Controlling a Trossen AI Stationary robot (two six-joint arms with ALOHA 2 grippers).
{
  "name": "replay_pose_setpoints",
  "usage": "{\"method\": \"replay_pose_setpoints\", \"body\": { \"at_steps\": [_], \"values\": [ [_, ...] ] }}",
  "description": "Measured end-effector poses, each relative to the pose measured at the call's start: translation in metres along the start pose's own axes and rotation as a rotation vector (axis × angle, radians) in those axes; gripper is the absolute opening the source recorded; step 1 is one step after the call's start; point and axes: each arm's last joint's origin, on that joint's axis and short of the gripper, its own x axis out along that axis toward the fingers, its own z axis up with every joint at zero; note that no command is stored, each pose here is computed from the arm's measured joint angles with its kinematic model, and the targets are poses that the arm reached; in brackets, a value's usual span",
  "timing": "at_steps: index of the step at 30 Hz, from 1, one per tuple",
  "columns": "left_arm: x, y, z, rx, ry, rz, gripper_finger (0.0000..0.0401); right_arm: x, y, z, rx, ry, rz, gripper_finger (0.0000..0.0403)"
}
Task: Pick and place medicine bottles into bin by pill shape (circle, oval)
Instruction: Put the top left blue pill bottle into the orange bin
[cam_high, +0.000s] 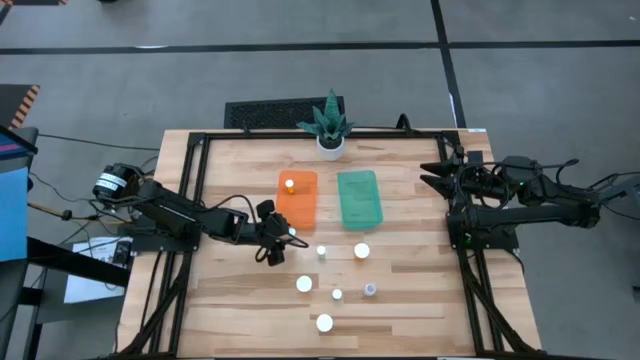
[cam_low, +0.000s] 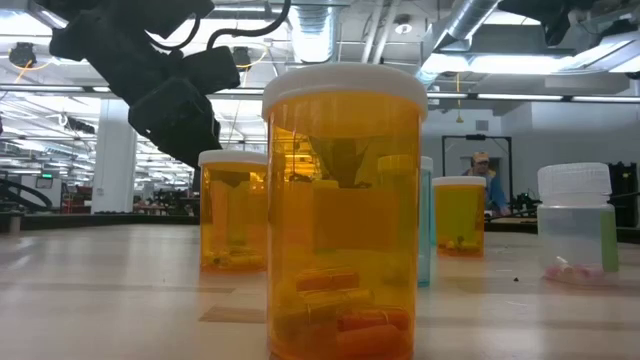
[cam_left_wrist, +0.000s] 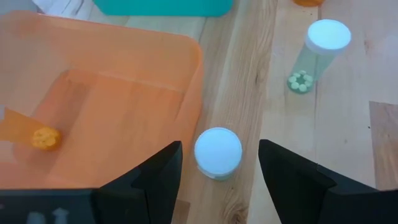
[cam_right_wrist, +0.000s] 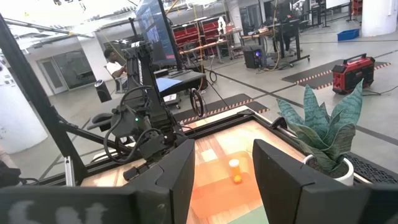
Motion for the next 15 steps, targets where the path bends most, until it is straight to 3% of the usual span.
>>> {"method": "replay_pose_setpoints", "body": {
  "at_steps": [15],
  "values": [
    [0.0077,-0.0015,-0.0028,0.01,0.016,0.006,0.0206,0.0,-0.0001,-0.0003,-0.001,0.003,-0.001,0.0175]
  ]
}}
